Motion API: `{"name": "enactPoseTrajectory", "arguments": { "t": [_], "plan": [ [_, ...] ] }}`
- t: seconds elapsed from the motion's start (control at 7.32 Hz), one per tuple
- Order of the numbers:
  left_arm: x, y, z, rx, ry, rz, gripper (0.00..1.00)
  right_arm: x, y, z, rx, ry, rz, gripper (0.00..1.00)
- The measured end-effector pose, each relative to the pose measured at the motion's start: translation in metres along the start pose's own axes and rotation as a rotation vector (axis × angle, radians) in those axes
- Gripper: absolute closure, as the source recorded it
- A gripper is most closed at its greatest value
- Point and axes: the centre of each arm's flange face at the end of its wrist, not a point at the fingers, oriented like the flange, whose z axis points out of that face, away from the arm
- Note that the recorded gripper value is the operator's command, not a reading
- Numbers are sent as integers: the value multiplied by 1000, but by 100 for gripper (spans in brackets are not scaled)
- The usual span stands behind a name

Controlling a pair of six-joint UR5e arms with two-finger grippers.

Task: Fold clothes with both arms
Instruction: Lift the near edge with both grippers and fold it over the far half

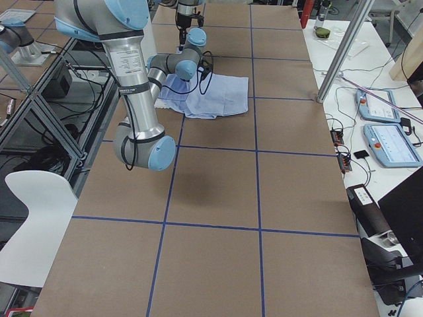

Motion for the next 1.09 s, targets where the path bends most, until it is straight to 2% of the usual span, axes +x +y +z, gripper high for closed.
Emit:
{"name": "enactPoseTrajectory", "arguments": {
  "t": [0.27, 0.68, 1.09],
  "plan": [
    [0, -42, 0, 63, -18, 28, 100, -10, -35, -6, 54, -7, 34, 100],
    [2, -110, 9, 152, 3, 30, 100, -21, -91, 13, 127, 36, 37, 100],
    [1, -161, 30, 202, 18, 38, 100, -57, -115, 17, 156, 31, 35, 100]
  ]
}}
